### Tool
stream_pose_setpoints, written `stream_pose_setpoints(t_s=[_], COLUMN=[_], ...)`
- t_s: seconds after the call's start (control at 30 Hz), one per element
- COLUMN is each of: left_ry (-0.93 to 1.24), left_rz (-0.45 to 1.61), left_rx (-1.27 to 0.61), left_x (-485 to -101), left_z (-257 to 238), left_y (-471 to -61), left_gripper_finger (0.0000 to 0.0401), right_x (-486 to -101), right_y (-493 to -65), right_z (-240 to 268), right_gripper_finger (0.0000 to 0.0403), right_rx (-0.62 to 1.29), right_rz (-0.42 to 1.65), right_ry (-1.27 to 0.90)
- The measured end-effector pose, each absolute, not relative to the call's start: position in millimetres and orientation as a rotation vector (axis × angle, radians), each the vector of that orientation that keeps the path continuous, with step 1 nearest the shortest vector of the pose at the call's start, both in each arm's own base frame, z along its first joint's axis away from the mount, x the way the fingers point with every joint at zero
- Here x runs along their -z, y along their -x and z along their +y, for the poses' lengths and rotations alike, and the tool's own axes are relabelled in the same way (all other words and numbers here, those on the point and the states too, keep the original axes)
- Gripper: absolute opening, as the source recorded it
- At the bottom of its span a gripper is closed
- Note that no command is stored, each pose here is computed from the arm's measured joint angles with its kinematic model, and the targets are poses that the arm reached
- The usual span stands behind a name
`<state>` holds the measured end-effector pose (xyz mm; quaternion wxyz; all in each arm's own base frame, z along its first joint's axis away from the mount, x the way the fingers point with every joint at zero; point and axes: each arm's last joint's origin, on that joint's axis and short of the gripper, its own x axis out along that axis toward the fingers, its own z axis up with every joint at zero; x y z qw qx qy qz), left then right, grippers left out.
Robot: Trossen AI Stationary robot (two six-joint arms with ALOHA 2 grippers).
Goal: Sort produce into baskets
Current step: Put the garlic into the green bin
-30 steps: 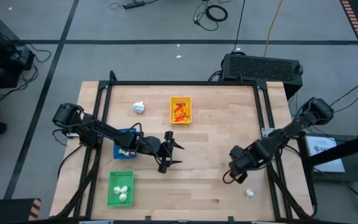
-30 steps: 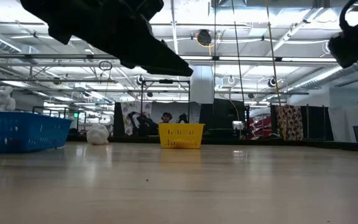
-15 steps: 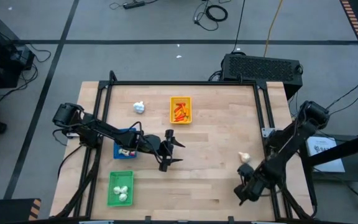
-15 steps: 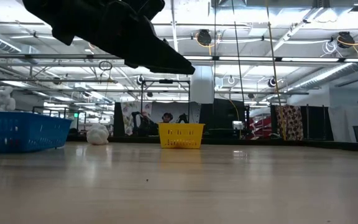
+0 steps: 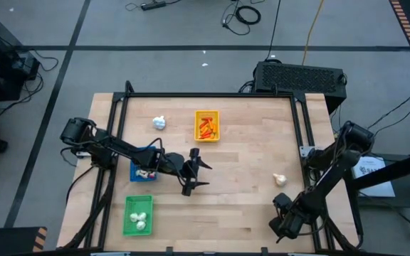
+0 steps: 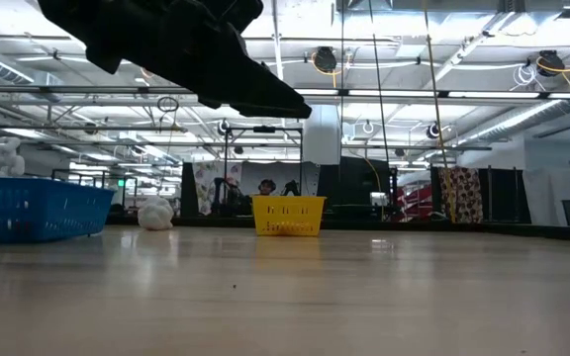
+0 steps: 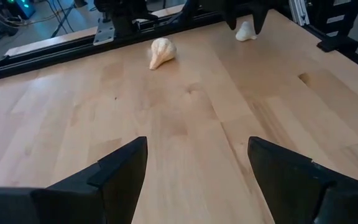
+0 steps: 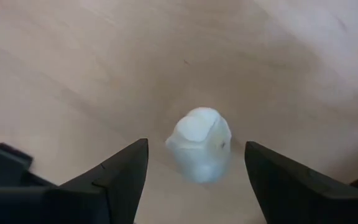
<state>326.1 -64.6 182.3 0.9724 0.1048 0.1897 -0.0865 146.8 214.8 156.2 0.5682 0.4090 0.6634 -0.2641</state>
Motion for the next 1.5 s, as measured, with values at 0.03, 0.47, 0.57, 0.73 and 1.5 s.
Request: stream_pose_setpoints(t_s=[0.03,0.47,0.57,0.73,1.5], left_ry=[-0.212,-0.211,-0.21,-0.186,-0.129], left_rz=[0.383,0.384,0.384,0.384,0.098], left_rx=[0.174,0.172,0.172,0.167,0.354], left_x=[-182,-182,-182,-182,-170], left_z=[-64,-64,-64,-64,-101], left_y=[-326,-326,-326,-326,-346], left_gripper_finger=[0.0286,0.0286,0.0286,0.0286,0.0286], right_x=[-155,-150,-154,-159,-212], right_y=[-147,-148,-150,-156,-275], right_z=[215,215,214,209,164], right_gripper_finger=[0.0255,0.0134,0.0101,0.008,0.0095], right_rx=[0.623,0.578,0.546,0.509,0.14], right_rz=[1.56,1.579,1.572,1.531,0.389], right_ry=[-0.953,-0.875,-0.891,-0.894,-0.41])
